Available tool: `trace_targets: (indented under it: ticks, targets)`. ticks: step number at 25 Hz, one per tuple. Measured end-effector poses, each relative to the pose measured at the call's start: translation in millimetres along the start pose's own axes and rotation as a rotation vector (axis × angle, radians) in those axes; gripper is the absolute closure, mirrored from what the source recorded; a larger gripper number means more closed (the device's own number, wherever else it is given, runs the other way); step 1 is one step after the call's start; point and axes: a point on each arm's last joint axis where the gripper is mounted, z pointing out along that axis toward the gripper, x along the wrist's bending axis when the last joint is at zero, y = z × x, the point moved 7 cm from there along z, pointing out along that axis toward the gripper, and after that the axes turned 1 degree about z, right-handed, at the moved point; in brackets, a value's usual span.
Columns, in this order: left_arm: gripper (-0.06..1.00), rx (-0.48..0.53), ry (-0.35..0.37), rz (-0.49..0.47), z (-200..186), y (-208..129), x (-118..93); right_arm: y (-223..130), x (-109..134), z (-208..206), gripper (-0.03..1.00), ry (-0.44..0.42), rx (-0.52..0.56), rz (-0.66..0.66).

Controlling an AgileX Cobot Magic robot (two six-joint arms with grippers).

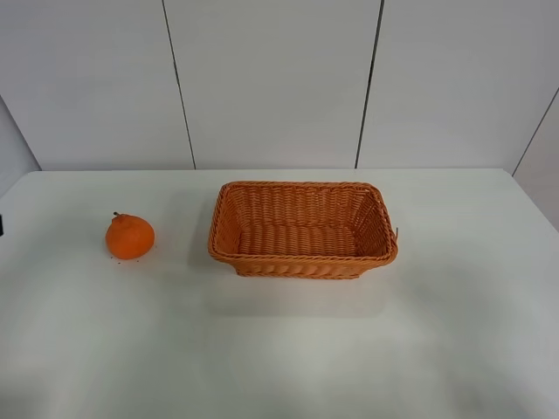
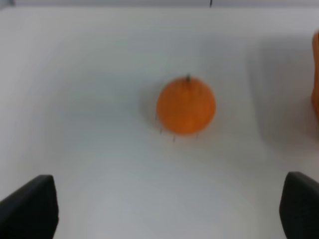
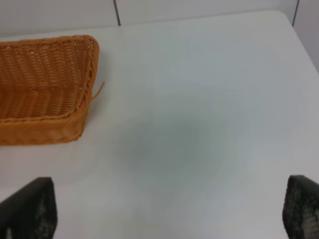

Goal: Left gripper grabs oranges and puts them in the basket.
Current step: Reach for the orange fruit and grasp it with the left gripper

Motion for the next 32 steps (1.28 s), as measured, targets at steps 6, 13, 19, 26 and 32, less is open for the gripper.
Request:
trace_targets:
  ticks: [6, 13, 19, 26, 32]
  targets:
    - [-0.05, 0.195, -0.04, 0.016, 74.5, 12.2, -6.4, 0.0, 0.0, 0.0, 0.27, 0.0, 0.0, 0.0]
    - [-0.05, 0.336, -0.058, 0.051, 162.0, 21.0, -9.2, 0.0, 0.0, 0.0, 0.27, 0.0, 0.0, 0.0]
    - [-0.05, 0.44, -0.082, 0.104, 223.4, 5.1, -13.3, 0.0, 0.0, 0.0, 0.27, 0.0, 0.0, 0.0]
    - [-0.05, 0.577, -0.11, 0.13, 268.6, -25.3, -17.2, 0.0, 0.0, 0.0, 0.27, 0.0, 0.0, 0.0]
    - [-0.05, 0.652, -0.118, 0.13, 297.4, -54.2, -19.0, 0.0, 0.0, 0.0, 0.27, 0.0, 0.0, 0.0]
